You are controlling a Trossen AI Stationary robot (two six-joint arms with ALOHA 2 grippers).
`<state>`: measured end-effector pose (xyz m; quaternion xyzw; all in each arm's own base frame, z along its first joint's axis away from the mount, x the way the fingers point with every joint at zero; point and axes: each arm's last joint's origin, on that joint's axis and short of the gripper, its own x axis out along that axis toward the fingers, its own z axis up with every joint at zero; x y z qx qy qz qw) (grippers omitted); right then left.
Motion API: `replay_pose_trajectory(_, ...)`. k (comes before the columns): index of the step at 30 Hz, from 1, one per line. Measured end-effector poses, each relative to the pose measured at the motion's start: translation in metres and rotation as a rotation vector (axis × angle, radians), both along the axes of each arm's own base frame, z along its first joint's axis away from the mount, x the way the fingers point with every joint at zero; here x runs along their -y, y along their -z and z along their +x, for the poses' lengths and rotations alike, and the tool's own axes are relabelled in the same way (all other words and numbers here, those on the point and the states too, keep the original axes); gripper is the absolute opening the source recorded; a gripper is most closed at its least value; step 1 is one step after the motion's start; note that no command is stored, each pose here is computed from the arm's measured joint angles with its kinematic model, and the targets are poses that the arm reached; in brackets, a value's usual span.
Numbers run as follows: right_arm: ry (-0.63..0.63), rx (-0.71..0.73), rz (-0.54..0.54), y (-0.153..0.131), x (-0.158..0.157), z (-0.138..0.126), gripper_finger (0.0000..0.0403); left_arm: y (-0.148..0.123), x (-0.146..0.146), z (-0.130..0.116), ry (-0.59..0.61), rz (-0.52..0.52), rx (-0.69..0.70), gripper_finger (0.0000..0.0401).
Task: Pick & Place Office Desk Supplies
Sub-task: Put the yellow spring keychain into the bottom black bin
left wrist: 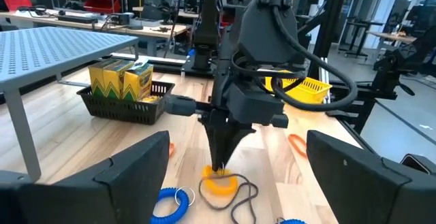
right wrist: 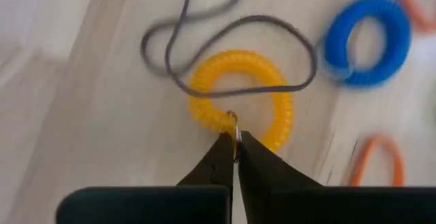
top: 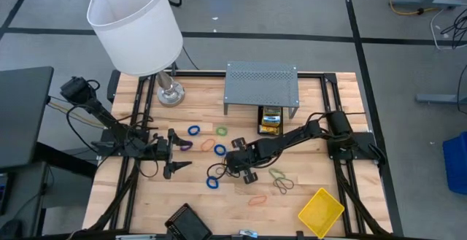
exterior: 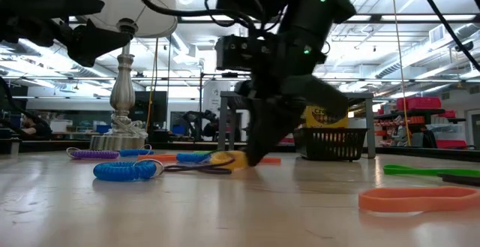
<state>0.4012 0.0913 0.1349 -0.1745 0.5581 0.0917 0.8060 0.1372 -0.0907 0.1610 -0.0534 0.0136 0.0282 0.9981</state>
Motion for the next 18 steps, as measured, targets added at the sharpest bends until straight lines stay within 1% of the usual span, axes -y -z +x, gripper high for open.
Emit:
replay_pose_trajectory(2, 0.031, -0.032, -0.002, -0.004, 0.0, -0.005, 0.0006, 0.0, 0.0, 0.0, 0.0, 0.001, -0.001, 0.0346)
replay_pose_trajectory(5, 0.111, -0.116, -0.027, -0.01, 0.002, -0.017, 0.0005, 0.0, 0.0, 0.0, 0.0, -0.004, 0.0, 0.0346)
replay_pose_trajectory(8, 0.195, -0.169, -0.063, -0.025, 0.006, -0.026, 0.0003, 0.0, 0.0, 0.0, 0.0, -0.004, 0.0, 0.0346)
replay_pose_trajectory(10, 0.219, -0.203, -0.084, -0.034, 0.005, -0.032, 0.0003, 0.0, 0.0, 0.0, 0.001, -0.003, -0.001, 0.0346)
replay_pose_trajectory(13, 0.193, -0.187, -0.085, -0.046, -0.003, -0.034, 0.0002, 0.0, 0.0, 0.0, 0.001, -0.004, -0.001, 0.0346)
replay_pose_trajectory(16, 0.128, -0.115, -0.047, -0.066, -0.017, -0.028, 0.0001, 0.0, 0.0, 0.0, 0.001, -0.003, -0.001, 0.0346)
replay_pose_trajectory(18, 0.063, -0.048, 0.006, -0.077, -0.03, -0.022, 0.0001, 0.0, 0.0, 0.0, 0.001, -0.004, -0.001, 0.0346)
